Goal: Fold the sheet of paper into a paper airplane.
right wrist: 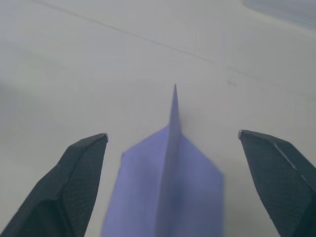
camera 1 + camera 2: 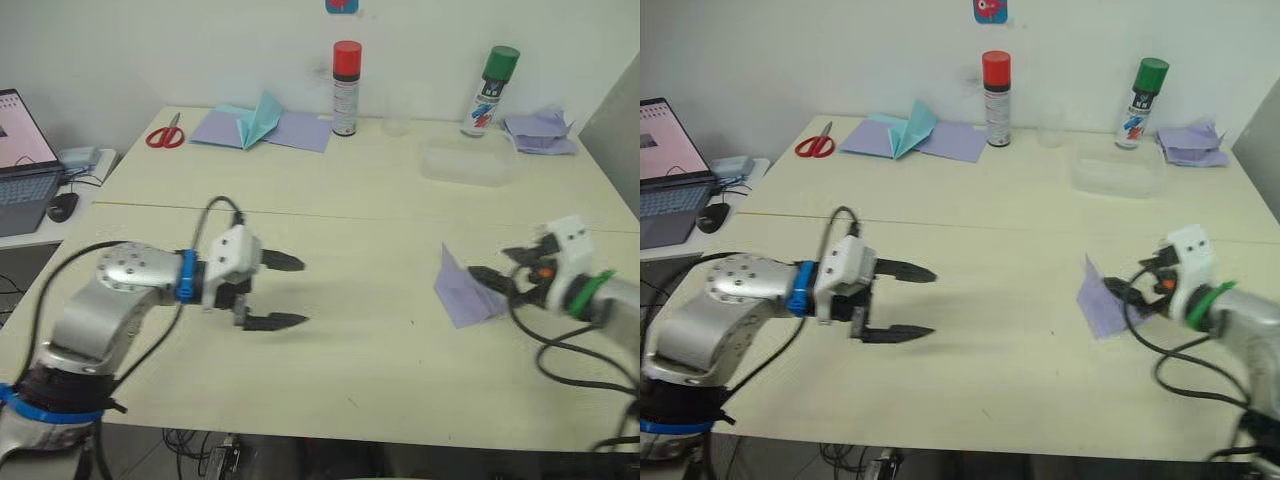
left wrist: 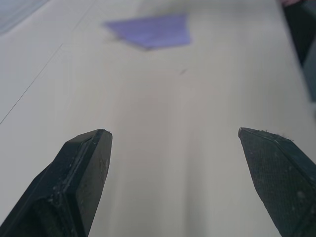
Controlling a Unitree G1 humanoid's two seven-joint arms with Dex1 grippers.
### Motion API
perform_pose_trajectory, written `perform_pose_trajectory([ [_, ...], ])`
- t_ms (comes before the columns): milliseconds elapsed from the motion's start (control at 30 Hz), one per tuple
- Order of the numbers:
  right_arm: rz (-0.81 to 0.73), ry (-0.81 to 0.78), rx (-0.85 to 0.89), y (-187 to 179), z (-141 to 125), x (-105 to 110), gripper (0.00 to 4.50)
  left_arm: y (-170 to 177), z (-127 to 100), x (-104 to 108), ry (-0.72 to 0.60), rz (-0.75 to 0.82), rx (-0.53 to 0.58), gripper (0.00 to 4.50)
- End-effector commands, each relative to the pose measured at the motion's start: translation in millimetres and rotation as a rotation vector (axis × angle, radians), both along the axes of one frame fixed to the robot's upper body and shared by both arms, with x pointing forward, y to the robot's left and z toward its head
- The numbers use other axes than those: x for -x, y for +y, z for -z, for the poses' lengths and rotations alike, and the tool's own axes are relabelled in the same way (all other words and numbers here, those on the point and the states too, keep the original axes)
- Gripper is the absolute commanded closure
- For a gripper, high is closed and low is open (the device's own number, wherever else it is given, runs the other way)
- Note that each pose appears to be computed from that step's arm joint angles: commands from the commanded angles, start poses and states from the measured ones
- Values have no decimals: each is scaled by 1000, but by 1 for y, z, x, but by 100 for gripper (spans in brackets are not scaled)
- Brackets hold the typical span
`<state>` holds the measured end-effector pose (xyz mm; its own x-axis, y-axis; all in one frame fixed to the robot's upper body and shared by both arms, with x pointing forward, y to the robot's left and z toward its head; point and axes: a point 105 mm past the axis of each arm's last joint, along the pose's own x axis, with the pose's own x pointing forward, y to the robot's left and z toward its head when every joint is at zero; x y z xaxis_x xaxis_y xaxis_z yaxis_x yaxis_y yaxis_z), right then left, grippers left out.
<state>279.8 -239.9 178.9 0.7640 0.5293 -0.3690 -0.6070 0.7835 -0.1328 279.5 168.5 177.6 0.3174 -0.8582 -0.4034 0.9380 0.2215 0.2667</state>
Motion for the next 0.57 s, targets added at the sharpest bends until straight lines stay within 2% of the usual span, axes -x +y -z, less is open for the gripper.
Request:
perform_pose_trajectory([
  [33, -390, -25, 158, -14, -10, 36, 5, 38, -14, -10, -86, -152, 7, 0],
  [133, -357, 16, 236, -55, -20, 37, 5, 67, -9, -7, -87, -294, -34, 0],
  [233, -327, 39, 265, -71, -27, 34, 5, 78, -16, -8, -133, -383, -34, 0],
  [400, -326, 12, 256, -72, -34, 26, 5, 81, -34, -15, -172, -436, 5, 0],
  [500, -326, -15, 236, -65, -37, 16, 5, 68, -31, -16, -154, -392, 12, 0],
  [567, -324, -28, 210, -60, -39, 11, 5, 62, -28, -17, -184, -370, -28, 0],
])
